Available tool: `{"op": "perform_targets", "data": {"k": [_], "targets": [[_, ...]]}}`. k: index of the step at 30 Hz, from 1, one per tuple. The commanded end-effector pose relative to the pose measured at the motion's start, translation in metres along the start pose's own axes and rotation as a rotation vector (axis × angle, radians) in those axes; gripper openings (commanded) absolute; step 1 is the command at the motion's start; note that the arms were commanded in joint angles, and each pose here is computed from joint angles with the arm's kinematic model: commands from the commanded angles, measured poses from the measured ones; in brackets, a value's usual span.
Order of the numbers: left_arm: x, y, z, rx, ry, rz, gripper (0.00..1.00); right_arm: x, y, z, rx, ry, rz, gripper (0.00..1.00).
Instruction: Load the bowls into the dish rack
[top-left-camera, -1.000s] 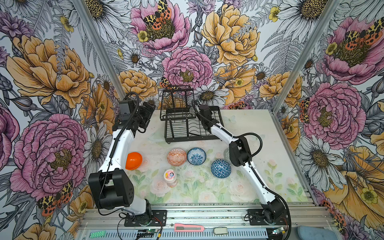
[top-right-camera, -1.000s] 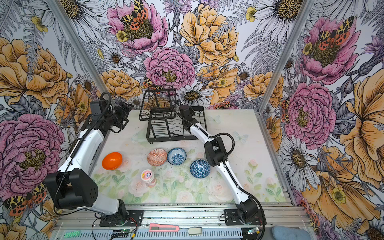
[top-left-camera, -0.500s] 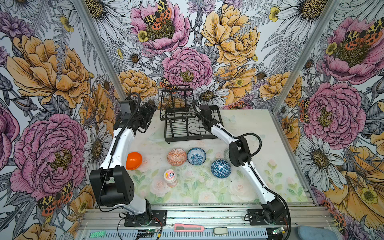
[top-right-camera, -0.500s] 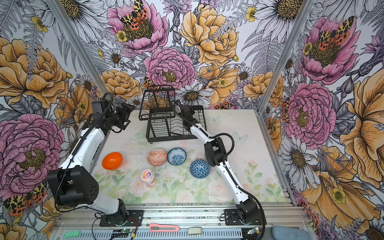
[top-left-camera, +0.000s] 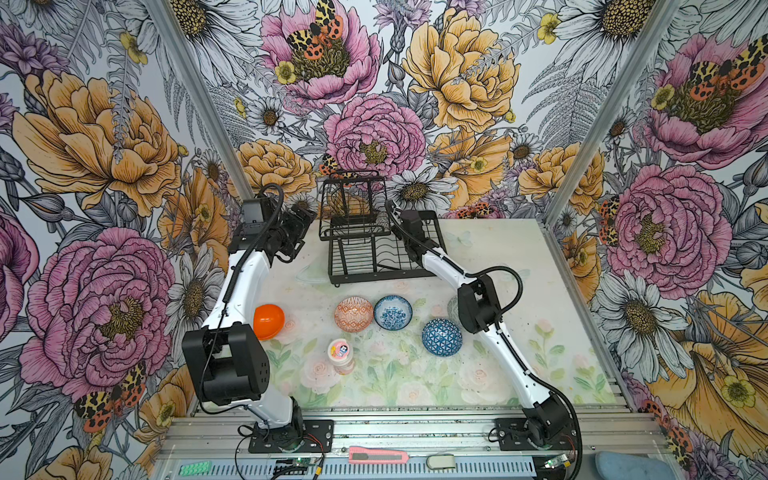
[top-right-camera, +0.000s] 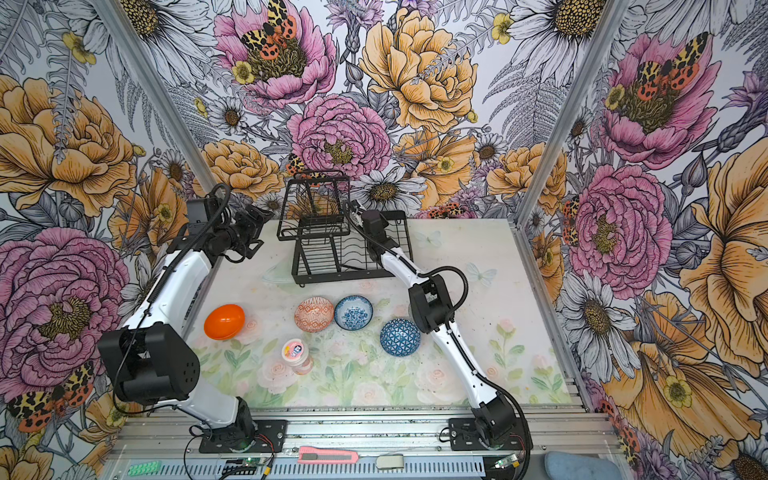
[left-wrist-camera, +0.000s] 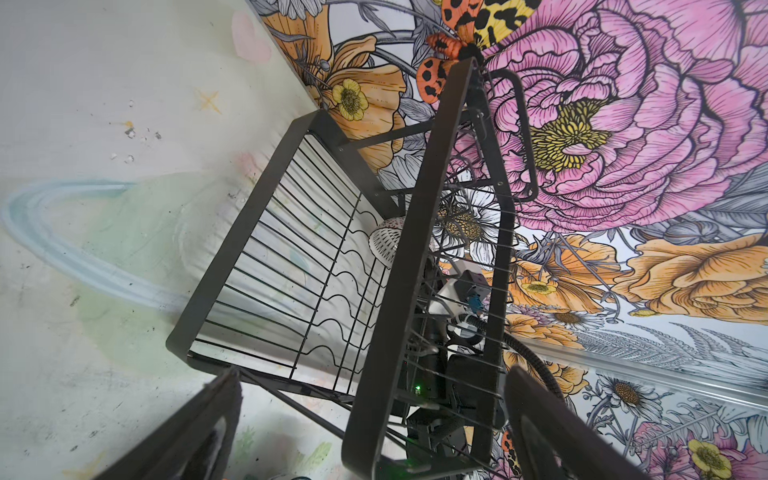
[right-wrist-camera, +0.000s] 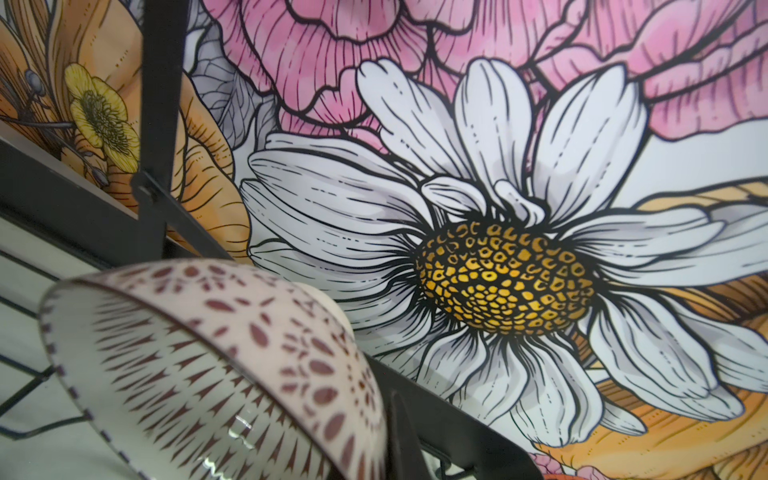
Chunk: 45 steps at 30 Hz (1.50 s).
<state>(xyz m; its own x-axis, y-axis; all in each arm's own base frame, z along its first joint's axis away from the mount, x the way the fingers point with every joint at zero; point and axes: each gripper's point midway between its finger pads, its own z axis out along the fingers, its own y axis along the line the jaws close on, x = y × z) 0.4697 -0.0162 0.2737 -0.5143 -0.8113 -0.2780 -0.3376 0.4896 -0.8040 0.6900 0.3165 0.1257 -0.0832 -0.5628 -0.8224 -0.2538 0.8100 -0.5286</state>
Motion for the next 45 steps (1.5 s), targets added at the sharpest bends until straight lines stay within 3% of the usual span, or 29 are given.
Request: {"op": "perform_targets", "data": {"k": [1, 20, 45], "targets": [[0.001, -0.015, -0.004, 0.032, 0.014, 0.045, 0.99, 0.002, 0.003, 0.006, 0.03, -0.036, -0.04, 0.0], [0.014, -0.022, 0.006, 0.026, 0.075, 0.077, 0.99, 0.011, 0.049, 0.007, -0.139, -0.083, -0.237, 0.0], [0.019, -0.013, 0.02, 0.002, 0.112, 0.063, 0.99, 0.01, 0.074, 0.001, -0.279, -0.129, -0.304, 0.0]]}}
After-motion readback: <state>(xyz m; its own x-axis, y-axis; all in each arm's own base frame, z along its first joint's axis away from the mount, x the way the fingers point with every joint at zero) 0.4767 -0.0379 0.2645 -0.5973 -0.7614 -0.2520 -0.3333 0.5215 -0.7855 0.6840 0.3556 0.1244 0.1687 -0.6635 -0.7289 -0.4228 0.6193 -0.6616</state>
